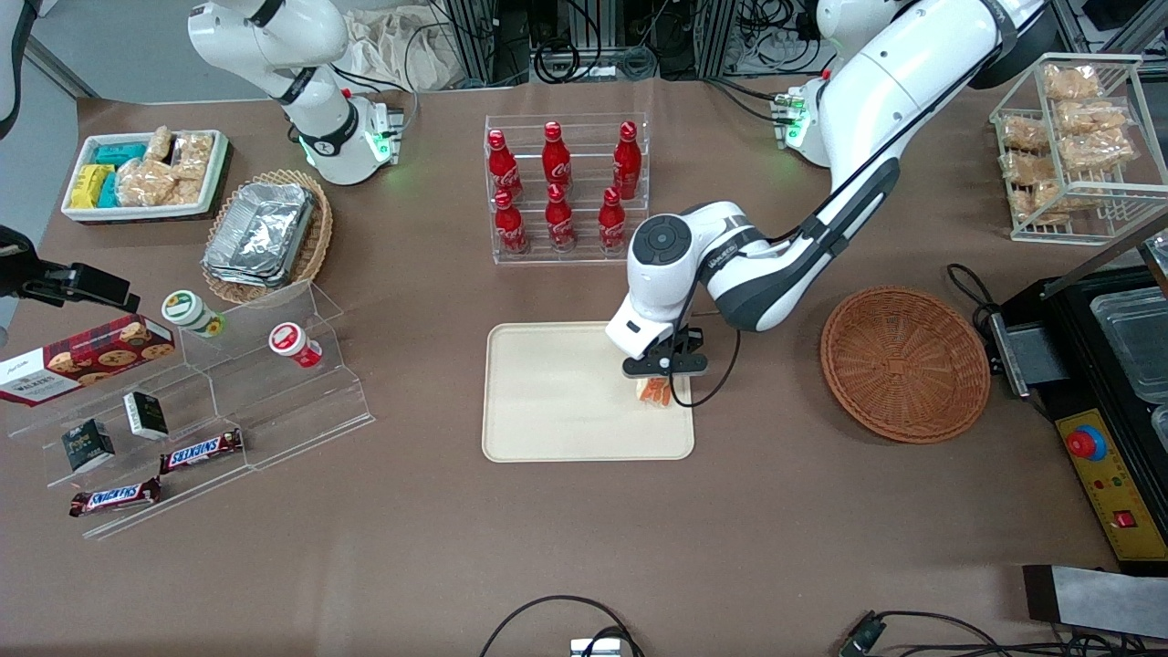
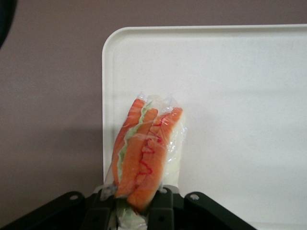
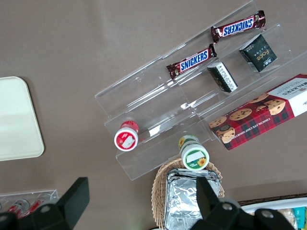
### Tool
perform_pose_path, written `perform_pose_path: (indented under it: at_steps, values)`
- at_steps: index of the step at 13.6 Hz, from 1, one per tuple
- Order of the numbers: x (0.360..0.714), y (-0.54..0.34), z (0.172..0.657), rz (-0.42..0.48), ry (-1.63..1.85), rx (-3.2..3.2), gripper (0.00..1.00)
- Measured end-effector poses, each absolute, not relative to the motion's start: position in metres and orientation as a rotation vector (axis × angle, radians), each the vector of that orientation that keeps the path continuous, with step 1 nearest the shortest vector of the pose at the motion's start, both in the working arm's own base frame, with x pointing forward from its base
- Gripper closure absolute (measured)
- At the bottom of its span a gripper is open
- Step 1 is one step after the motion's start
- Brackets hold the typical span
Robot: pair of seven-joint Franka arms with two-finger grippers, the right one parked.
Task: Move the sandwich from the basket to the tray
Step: 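Lower the sandwich onto the tray and open the left gripper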
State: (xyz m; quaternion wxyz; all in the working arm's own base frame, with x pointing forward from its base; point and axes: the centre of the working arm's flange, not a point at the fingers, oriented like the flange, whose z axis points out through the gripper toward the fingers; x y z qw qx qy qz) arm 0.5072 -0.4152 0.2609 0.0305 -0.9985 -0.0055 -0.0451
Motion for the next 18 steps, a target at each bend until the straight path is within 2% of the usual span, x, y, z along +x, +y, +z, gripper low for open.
perform_pose_path:
  at_steps: [10, 12, 13, 17, 18]
  values:
    - [0.505, -0.453, 0.231, -0.169, 0.038, -3.040, 0.74]
    - [0.506, -0.452, 0.231, -0.169, 0.035, -3.039, 0.70]
    - [0.506, -0.451, 0.231, -0.170, 0.034, -3.039, 0.63]
    - [0.511, -0.449, 0.231, -0.174, 0.022, -3.039, 0.24]
    - [0.514, -0.449, 0.234, -0.183, 0.014, -3.042, 0.20]
